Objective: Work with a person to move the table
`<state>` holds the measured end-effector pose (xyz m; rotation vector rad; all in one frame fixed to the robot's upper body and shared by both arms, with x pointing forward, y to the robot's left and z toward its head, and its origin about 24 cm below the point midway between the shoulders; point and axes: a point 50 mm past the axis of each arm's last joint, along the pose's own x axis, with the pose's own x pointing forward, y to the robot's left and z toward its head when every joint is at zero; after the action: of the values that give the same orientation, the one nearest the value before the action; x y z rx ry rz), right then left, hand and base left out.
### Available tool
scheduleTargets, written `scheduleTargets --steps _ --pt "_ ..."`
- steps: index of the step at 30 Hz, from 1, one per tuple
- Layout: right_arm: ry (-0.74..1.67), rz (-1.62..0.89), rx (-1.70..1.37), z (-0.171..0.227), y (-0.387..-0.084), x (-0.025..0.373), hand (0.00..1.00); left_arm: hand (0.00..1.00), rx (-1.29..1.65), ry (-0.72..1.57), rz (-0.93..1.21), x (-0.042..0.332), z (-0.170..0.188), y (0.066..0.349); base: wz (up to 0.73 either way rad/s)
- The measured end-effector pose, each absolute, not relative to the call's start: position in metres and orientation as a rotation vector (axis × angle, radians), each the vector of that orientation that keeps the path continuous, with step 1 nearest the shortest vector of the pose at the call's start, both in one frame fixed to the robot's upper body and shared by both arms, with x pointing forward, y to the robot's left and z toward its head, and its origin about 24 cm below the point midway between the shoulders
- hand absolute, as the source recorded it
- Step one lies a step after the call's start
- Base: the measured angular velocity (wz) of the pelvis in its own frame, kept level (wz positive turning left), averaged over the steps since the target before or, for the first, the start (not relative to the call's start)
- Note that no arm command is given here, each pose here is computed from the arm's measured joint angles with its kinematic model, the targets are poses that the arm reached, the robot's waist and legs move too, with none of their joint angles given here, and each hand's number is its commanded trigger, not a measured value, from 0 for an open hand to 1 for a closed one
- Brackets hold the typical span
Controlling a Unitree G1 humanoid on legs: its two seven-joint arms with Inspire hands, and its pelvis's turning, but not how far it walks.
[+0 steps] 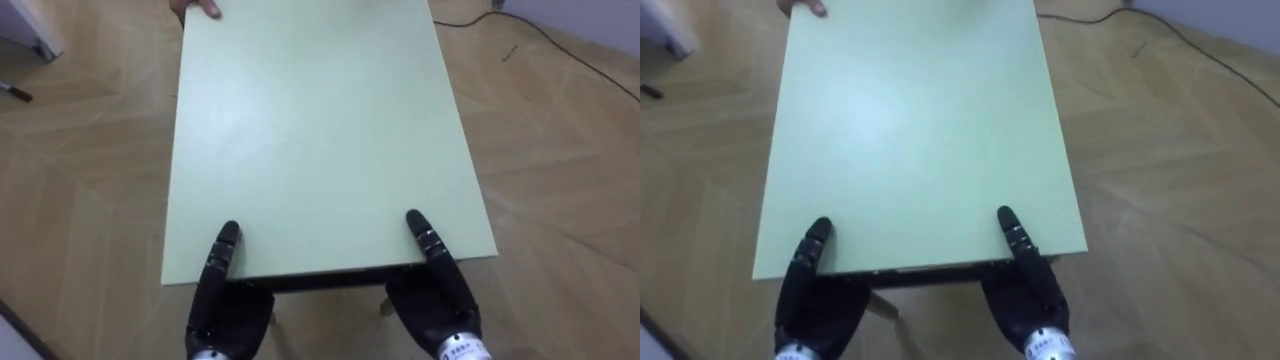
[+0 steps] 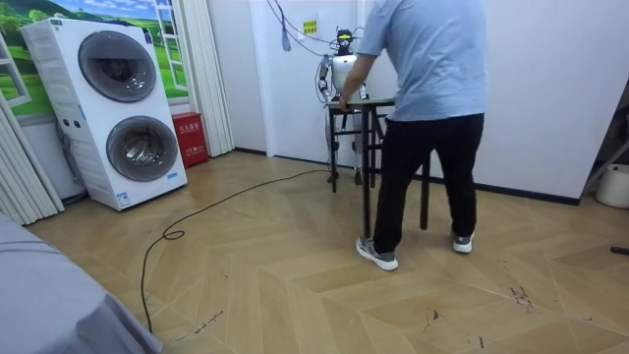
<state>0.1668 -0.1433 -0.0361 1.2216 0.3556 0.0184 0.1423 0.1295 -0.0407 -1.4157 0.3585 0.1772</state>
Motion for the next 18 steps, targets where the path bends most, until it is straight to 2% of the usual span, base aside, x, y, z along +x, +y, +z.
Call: scheduleTargets --steps 5,18 --pt "0.343 0.038 1.201 -0.031 -0.144 0.174 1.0 1.0 -1.425 0.345 0.175 0.145 -0.039 0.129 0.57" --pt "0.379 0.04 1.177 -0.03 -0.125 0.177 1.0 1.0 -1.424 0.285 0.262 0.139 -0.041 0.136 0.17"
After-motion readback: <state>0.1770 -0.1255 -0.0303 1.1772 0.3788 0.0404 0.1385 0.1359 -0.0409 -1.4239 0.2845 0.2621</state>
